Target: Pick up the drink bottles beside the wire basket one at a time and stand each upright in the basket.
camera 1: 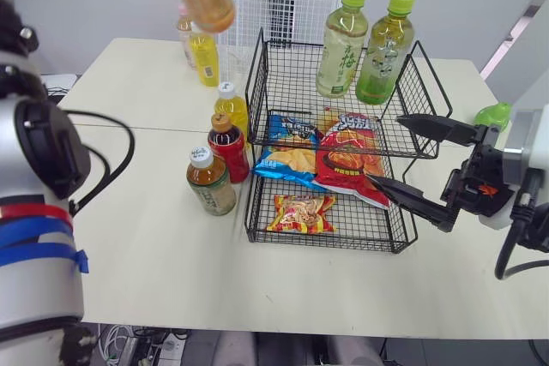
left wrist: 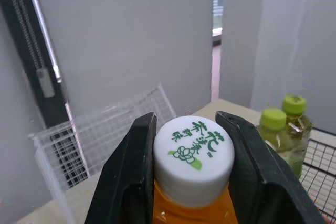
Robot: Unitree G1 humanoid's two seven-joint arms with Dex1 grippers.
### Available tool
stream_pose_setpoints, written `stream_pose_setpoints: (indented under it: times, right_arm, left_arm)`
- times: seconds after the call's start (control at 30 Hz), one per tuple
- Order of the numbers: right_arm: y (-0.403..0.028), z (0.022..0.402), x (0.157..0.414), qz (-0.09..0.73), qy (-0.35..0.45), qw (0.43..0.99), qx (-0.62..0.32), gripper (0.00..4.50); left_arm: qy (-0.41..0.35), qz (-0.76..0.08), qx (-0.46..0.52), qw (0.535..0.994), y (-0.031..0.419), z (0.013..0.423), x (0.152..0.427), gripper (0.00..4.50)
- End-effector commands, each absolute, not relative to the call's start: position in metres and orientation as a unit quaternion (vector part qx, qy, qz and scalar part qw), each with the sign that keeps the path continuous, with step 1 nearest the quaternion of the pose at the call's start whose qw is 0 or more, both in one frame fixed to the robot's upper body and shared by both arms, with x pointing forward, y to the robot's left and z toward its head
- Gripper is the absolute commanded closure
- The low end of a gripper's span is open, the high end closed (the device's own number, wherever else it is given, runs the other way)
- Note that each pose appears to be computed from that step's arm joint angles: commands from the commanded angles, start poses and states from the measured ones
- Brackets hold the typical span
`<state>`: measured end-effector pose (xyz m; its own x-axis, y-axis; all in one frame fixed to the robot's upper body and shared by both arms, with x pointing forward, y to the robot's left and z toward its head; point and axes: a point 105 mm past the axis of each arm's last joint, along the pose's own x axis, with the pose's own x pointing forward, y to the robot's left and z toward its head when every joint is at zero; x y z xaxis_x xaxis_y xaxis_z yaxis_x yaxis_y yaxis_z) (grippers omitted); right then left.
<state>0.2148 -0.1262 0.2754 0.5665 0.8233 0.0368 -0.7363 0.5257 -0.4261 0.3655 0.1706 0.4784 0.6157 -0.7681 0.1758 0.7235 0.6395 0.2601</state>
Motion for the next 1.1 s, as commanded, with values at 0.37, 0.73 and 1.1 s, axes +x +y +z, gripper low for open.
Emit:
stream_pose_setpoints:
  times: [0.37, 0.73, 1.1]
  right_arm:
    - [-0.139, 0.286, 0.21, 0.377, -0.154, 0.892, -0.196, 0.0]
    - [-0.148, 0.29, 0.203, 0.353, -0.149, 0.906, -0.18, 0.0]
    - [-0.148, 0.292, 0.202, 0.357, -0.149, 0.905, -0.179, 0.0]
  left_arm:
    - [-0.121, -0.526, 0.108, 0.835, 0.079, 0.465, 0.375, 3.11]
    - [-0.077, -0.52, 0.131, 0.841, 0.06, 0.413, 0.403, 3.11]
    - [-0.072, -0.537, 0.141, 0.829, 0.057, 0.402, 0.404, 2.24]
